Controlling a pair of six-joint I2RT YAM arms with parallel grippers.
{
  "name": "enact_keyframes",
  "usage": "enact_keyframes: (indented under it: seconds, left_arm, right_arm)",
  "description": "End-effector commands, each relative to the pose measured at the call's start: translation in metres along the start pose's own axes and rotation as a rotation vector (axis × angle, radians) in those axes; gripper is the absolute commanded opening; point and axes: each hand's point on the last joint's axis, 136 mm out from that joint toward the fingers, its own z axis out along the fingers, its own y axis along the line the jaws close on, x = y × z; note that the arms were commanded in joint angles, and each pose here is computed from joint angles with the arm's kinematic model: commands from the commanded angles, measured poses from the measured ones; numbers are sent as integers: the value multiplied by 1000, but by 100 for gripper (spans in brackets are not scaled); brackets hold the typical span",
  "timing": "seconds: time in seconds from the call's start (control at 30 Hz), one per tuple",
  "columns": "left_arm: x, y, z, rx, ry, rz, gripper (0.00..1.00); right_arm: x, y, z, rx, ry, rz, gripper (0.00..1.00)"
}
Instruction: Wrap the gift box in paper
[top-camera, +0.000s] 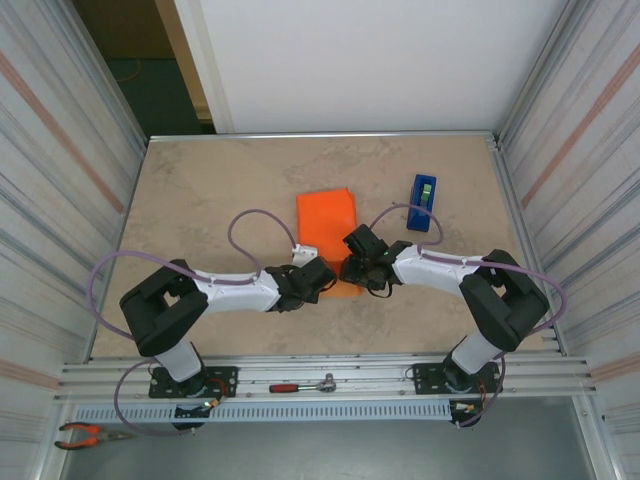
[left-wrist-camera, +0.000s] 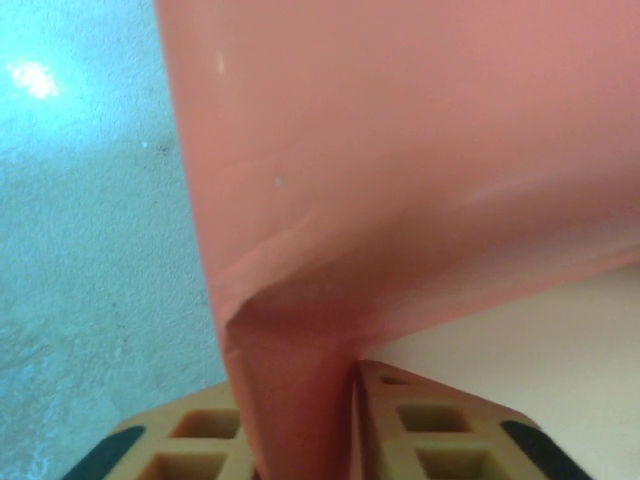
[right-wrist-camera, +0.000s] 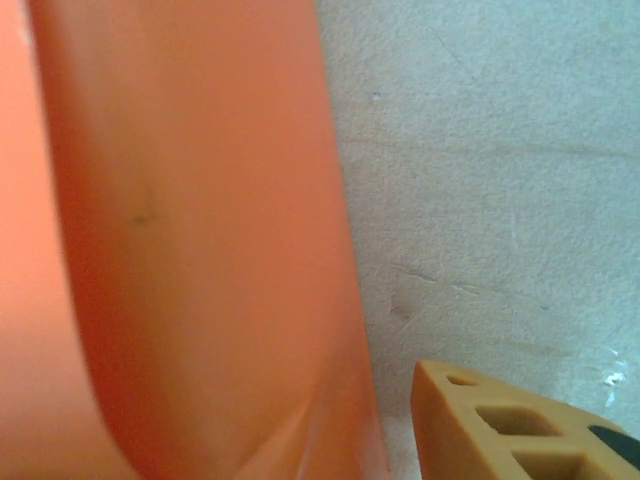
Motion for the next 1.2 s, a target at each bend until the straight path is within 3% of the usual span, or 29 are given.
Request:
enact_keyframes:
  seconds: [0.0,0.17,0.2,0.23,0.27,0.43,0.5,0.53,0.57,0.6,0.67,0.7,0.73,0.77,0.8,0.87,0.93,0.97,1.1,1.17]
  left_arm:
    - [0,7,-7,-33,-10,-20,16]
    - [0,6,-6,-38,-12,-21,23]
    - [0,6,-6,-39,-10,-19,22]
    - [0,6,-6,-39,-11,-18,16]
    - [-1,5,-6,-32,-12,-15,0]
    - [-3,5,-8,-25,-24,-22,0]
    - [-3,5,-9,-24,-24,-25,9]
    - [-2,5,-8,-25,-23,-25,8]
    - [-2,5,-9,-22,-22,-25,0]
    - [-2,4,-8,-21,-21,-23,0]
    - [-1,3,-8,-16,-22,-17,0]
    - [-2,3,-9,-14,-26,-18,0]
    - [-2,3,-8,-14,-27,-20,0]
    - [-2,3,-8,-14,-27,-21,0]
    - [-2,3,-9,-15,-28,-19,0]
    - [-3,4,-11,-18,-32,-22,1]
    - [-5,6,-14,-20,-39,-11,14]
    - [-7,6,-16,-18,-44,-1,20]
    - [-18,6,-27,26,-58,55,44]
    - [-24,5,-32,63,-71,82,50]
  right_arm:
    - [-1,-6,-9,24,-23,6,55]
    - [4,-10,-8,31,-20,9,60]
    - [4,-11,-8,32,-18,9,60]
    - [6,-11,-7,30,-15,9,60]
    - [6,-11,-6,25,-14,8,57]
    - [10,-9,-3,2,-5,5,11]
    - [9,-8,-3,3,-11,6,0]
    - [9,-9,-3,4,-12,6,0]
    - [9,-9,-4,4,-12,4,0]
    - [8,-8,-4,4,-13,4,5]
    - [8,-9,-4,7,-13,3,28]
    - [9,-9,-4,4,-10,1,19]
    - [9,-7,-5,-6,-10,-4,3]
    - [9,-7,-5,-8,-10,-5,0]
    - [8,-6,-6,-14,-13,-6,3]
    - [8,-7,-8,-9,-18,-6,22]
    - [8,-9,-12,-6,-22,-6,46]
    - [8,-10,-14,-3,-22,-7,52]
    - [10,-13,-21,-1,-21,-18,65]
    - [8,-14,-22,3,-25,-17,70]
